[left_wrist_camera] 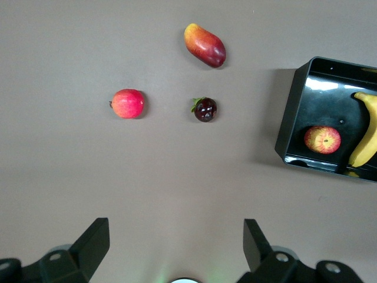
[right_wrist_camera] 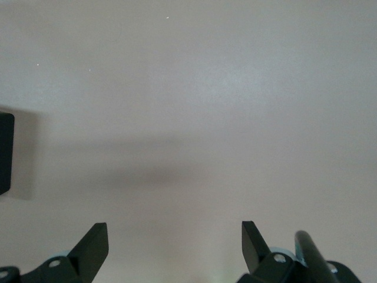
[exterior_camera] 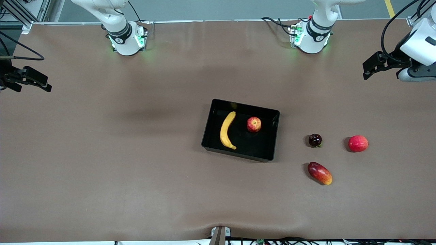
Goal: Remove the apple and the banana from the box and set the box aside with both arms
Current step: 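Reach the left gripper down to the red apple in the black tray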
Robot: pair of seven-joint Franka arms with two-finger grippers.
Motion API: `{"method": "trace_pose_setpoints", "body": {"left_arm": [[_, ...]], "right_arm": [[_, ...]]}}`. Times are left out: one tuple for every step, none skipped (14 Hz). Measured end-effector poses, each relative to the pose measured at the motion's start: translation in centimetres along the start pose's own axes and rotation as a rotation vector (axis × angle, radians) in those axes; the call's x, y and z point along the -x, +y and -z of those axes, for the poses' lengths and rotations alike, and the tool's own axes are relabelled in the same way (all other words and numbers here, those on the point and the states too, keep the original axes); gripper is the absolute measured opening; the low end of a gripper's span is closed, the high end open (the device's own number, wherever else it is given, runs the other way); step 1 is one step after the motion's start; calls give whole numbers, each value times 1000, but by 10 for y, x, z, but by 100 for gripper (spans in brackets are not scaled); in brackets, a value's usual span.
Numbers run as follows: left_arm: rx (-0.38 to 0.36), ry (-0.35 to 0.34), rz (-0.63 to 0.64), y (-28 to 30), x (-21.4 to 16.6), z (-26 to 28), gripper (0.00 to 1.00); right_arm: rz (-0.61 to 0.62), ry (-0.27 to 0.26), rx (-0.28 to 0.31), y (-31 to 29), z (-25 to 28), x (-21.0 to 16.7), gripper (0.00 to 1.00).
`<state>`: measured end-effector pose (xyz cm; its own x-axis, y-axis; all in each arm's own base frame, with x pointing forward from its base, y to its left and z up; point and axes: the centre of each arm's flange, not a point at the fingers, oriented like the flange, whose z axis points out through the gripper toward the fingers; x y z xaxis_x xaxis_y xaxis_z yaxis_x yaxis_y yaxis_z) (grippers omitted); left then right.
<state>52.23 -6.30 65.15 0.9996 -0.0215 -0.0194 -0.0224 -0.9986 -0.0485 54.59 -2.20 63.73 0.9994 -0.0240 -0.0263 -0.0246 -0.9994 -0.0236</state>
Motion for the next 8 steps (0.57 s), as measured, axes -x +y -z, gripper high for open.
{"method": "trace_pose_setpoints", "body": {"left_arm": [[0, 0, 0, 0, 0, 0, 100], [0, 0, 0, 0, 0, 0, 100], [0, -1, 0, 0, 0, 0, 100], [0, -2, 0, 0, -1, -1, 100], [0, -5, -1, 0, -2, -3, 100], [0, -13, -3, 2, -4, -7, 100], [-1, -25, -9, 5, -9, -13, 100], [-1, -46, -19, 10, -14, -24, 100]], "right_arm": [[0, 0, 0, 0, 0, 0, 100], [0, 0, 0, 0, 0, 0, 100], [0, 0, 0, 0, 0, 0, 100], [0, 0, 0, 0, 0, 0, 100], [0, 0, 0, 0, 0, 0, 100], [0, 0, 0, 0, 0, 0, 100], [0, 0, 0, 0, 0, 0, 100], [0, 0, 0, 0, 0, 0, 100]]}}
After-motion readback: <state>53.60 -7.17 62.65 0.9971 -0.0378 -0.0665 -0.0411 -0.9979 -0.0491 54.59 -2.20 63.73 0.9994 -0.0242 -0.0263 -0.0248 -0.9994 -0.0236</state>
